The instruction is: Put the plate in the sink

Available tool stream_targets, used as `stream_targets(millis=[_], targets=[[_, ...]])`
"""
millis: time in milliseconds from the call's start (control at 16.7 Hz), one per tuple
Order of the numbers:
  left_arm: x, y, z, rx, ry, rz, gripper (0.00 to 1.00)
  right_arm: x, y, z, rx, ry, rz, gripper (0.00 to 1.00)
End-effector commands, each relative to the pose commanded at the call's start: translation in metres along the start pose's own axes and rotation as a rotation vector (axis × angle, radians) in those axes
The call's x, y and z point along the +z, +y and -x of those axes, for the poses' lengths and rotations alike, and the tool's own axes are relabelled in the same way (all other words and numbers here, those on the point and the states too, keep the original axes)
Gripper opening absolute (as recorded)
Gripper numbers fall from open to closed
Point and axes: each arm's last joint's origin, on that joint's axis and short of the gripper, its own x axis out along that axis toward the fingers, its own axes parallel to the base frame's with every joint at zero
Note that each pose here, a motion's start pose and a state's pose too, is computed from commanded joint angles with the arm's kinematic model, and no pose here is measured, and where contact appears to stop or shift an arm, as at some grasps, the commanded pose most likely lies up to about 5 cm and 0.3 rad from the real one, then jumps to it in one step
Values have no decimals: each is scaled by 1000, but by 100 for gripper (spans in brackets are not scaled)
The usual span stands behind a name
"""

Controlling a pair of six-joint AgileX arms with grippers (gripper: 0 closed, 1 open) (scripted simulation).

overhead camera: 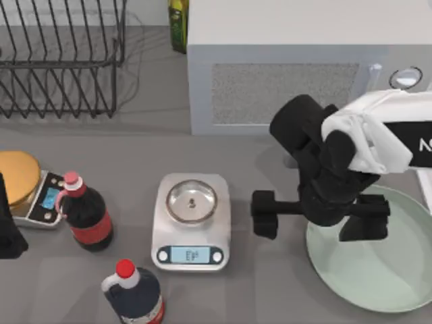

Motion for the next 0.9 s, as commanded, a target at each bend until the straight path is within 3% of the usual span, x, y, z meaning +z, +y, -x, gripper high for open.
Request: stream_targets(millis=[60, 840, 900], targets=[[0, 0, 0, 0, 0, 0, 100, 0, 0, 0, 0, 0, 0, 100], [0, 0, 0, 0, 0, 0, 100, 0, 0, 0, 0, 0, 0, 2], [0, 0, 0, 0, 0, 0, 100, 0, 0, 0, 0, 0, 0, 0]])
